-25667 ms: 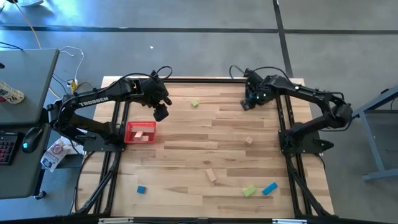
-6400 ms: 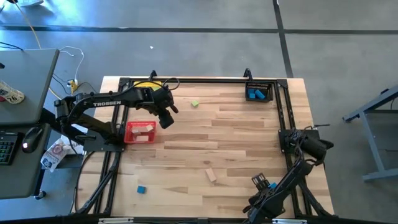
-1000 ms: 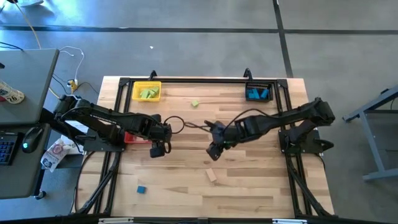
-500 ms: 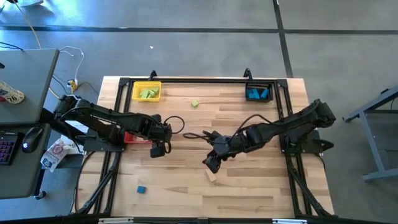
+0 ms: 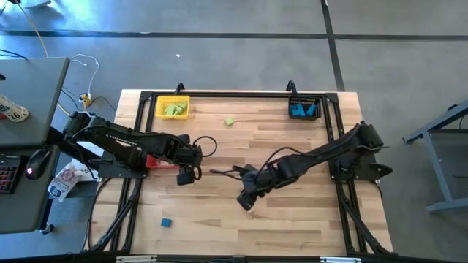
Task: Sort & place blocks by color
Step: Put the brown block into the red bin
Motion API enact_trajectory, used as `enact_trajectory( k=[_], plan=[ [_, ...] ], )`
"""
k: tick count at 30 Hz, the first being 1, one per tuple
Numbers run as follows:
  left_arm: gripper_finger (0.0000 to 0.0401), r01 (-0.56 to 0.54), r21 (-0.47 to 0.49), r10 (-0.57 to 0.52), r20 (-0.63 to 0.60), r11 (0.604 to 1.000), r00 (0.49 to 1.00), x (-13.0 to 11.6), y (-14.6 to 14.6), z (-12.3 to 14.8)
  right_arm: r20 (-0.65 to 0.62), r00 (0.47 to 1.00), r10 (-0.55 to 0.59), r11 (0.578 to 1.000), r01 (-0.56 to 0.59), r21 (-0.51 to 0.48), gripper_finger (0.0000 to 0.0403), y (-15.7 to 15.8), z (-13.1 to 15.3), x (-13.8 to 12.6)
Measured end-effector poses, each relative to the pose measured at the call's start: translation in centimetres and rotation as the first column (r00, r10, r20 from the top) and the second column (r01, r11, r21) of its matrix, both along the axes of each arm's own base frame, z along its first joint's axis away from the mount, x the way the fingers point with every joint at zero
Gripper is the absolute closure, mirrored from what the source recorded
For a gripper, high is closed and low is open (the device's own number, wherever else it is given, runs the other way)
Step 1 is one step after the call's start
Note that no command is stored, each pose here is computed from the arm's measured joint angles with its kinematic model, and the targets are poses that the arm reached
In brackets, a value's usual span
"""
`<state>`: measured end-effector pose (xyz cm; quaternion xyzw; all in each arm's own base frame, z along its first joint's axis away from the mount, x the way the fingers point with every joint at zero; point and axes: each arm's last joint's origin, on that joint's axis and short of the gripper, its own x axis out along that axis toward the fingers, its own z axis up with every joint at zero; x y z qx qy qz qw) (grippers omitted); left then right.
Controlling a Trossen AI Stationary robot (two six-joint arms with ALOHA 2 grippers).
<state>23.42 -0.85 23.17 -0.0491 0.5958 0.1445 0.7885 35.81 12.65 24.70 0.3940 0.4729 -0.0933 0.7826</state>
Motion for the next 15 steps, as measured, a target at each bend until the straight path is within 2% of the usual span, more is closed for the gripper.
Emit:
enact_trajectory(
  k=[8,11,15],
  plan=[
    [0.0178,0.001,0.000,-0.001,0.006,1.000,1.000,0.1,0.0,0.0,-0.098,0.995,-0.014,0.999,0.019,0.045,0.0208,0.5,-1.6,0.1],
    [0.0178,0.002,0.001,-0.002,0.007,1.000,1.000,0.1,0.0,0.0,-0.064,0.998,-0.016,0.997,0.021,0.073,0.0208,1.0,-1.2,0.3],
    [0.0178,0.002,0.002,-0.002,0.007,1.000,1.000,0.1,0.0,0.0,0.007,1.000,-0.006,0.997,0.005,0.074,0.0208,1.7,0.8,1.1]
  ],
)
